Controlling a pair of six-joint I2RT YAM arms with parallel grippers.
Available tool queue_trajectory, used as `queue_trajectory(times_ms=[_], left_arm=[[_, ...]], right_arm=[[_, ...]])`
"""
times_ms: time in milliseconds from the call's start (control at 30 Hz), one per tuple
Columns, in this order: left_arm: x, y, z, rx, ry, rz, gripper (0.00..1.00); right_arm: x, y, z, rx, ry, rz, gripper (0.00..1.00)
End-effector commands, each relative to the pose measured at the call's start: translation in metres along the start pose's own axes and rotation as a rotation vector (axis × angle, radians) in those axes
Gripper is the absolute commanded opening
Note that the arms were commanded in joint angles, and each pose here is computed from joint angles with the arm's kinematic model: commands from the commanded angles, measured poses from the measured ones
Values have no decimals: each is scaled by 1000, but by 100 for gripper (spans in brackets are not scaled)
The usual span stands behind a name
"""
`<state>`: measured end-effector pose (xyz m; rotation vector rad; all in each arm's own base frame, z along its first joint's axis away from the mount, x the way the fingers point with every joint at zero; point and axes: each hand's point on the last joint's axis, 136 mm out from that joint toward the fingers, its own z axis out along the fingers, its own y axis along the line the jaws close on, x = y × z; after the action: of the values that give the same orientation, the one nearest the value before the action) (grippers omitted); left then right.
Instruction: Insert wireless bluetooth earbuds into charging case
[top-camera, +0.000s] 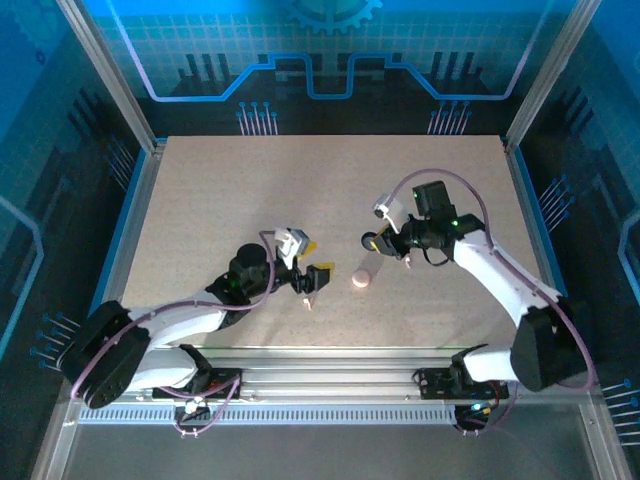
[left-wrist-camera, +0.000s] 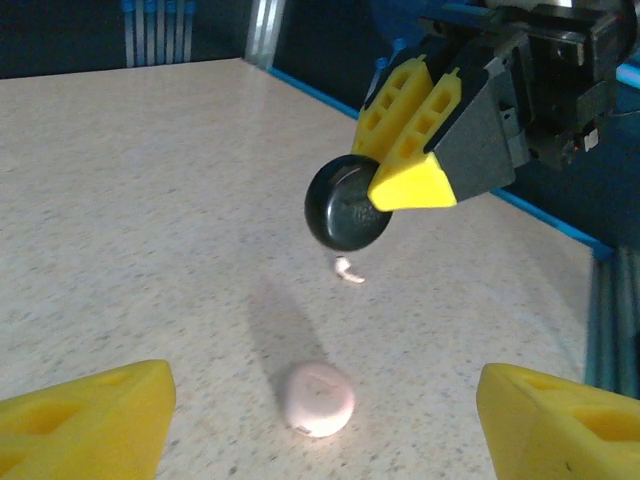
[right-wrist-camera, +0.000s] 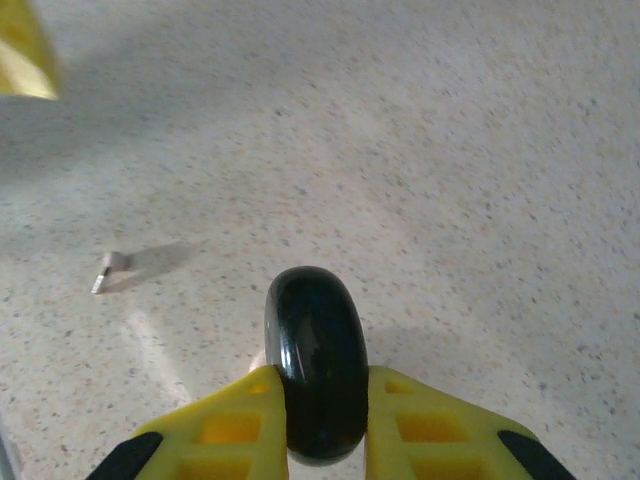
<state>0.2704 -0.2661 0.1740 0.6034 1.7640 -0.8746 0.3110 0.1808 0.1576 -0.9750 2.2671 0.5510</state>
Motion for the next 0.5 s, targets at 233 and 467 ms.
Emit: queue_trajectory(times_ms=[233,467], left_arm=[[23,36,-29,-201,119,-65,81],[27,41,-34,-220,138,-64,81]], right_arm=[[4,-69,21,99,192,172,19],[9,-103,36,120,270,220,18]])
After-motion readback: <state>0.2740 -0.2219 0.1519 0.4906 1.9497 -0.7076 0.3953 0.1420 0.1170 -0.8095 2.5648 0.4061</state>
